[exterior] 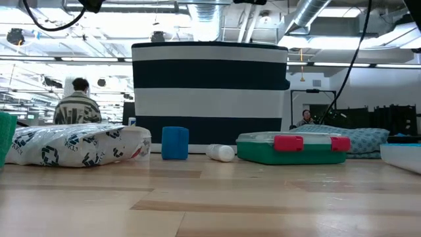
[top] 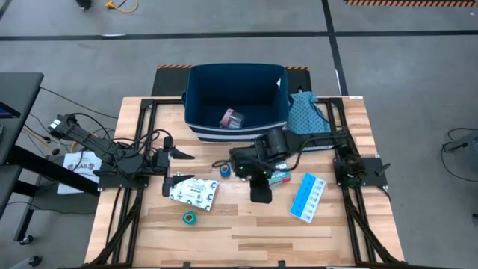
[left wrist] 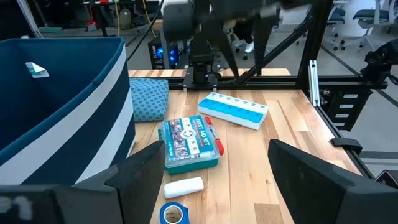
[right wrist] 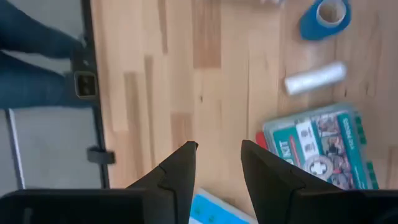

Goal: Pick & place medical supplies in basket/bin

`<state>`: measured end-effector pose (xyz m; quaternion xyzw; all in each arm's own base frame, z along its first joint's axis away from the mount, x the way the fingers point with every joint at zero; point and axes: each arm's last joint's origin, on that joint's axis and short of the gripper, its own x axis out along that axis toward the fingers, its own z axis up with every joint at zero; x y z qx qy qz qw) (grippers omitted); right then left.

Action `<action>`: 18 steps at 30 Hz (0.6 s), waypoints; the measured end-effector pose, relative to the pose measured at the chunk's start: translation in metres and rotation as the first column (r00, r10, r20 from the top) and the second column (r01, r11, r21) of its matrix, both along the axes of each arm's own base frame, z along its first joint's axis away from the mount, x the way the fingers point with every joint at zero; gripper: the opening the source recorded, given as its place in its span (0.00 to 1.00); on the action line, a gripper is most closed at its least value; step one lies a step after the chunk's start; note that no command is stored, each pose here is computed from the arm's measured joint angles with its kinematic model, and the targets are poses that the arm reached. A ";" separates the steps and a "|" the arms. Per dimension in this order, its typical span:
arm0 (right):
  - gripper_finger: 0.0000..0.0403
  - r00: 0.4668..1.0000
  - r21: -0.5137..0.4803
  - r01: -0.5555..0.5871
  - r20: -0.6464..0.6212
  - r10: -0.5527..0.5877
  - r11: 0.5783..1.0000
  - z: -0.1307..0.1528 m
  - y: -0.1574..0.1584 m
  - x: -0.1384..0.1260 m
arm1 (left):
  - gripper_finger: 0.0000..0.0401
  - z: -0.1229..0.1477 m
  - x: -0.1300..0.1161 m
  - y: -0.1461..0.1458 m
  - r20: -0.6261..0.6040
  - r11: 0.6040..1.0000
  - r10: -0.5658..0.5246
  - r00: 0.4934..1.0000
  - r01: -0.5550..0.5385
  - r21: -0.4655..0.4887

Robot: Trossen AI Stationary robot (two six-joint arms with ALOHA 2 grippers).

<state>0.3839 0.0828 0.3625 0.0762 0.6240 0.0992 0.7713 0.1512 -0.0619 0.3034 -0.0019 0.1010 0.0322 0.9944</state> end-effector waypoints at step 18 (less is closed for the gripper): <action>0.30 0.945 -0.329 -0.178 0.204 0.254 0.927 -0.029 -0.009 0.048 | 0.69 0.001 0.000 0.001 0.013 0.995 0.043 0.999 -0.042 -0.092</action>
